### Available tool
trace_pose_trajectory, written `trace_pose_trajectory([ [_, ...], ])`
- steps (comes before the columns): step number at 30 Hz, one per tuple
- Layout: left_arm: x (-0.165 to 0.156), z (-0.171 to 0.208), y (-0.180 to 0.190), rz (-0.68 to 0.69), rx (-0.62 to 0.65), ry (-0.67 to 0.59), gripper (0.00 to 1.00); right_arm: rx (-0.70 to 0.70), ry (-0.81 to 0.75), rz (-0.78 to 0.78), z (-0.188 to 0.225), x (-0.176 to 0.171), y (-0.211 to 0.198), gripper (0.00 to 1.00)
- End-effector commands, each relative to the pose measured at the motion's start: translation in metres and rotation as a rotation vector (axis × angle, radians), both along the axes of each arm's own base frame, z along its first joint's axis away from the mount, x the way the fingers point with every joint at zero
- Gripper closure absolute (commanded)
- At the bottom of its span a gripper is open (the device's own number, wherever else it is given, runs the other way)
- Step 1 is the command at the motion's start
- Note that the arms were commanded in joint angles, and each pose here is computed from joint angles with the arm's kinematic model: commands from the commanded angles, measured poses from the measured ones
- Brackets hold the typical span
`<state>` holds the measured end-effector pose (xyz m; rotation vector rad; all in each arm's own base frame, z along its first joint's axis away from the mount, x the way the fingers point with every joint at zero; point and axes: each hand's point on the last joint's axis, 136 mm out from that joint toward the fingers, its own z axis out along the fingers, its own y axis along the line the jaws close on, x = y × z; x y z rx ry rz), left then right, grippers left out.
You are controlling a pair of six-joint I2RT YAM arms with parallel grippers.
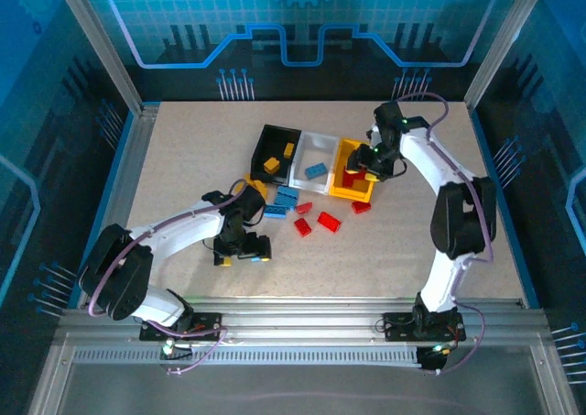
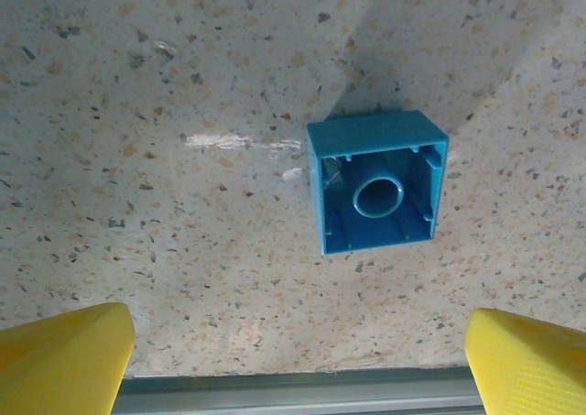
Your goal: Sort the legos into containers by color
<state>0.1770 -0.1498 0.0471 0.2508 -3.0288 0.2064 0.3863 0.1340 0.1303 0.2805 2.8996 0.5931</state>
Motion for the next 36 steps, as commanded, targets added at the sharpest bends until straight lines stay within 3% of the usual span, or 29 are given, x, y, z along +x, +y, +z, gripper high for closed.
trace_pose_trajectory([
  [1,-0.003,-0.001,0.006,0.011,0.042,0.009,0.08,0.039,-0.014,0.016,0.016,-0.034,0.011,0.43],
  [6,-0.005,-0.008,0.008,0.023,0.043,0.012,0.11,0.014,0.028,0.061,-0.003,-0.094,0.023,0.42],
  [12,0.005,-0.013,-0.002,0.003,0.036,0.011,0.14,0.0,0.057,0.095,-0.017,-0.133,0.034,0.42],
  [16,0.017,-0.017,-0.013,-0.017,0.024,0.015,0.16,-0.012,0.058,0.103,-0.016,-0.138,0.034,0.42],
  [22,0.03,-0.027,-0.025,-0.048,0.025,0.041,0.27,-0.018,0.053,0.098,-0.012,-0.142,0.032,0.41],
  [30,0.034,-0.034,-0.029,-0.043,0.028,0.058,0.51,-0.017,0.058,0.101,-0.016,-0.142,0.032,0.41],
  [36,0.036,-0.03,-0.028,-0.047,0.034,0.046,0.63,-0.018,0.058,0.11,-0.017,-0.139,0.034,0.41],
])
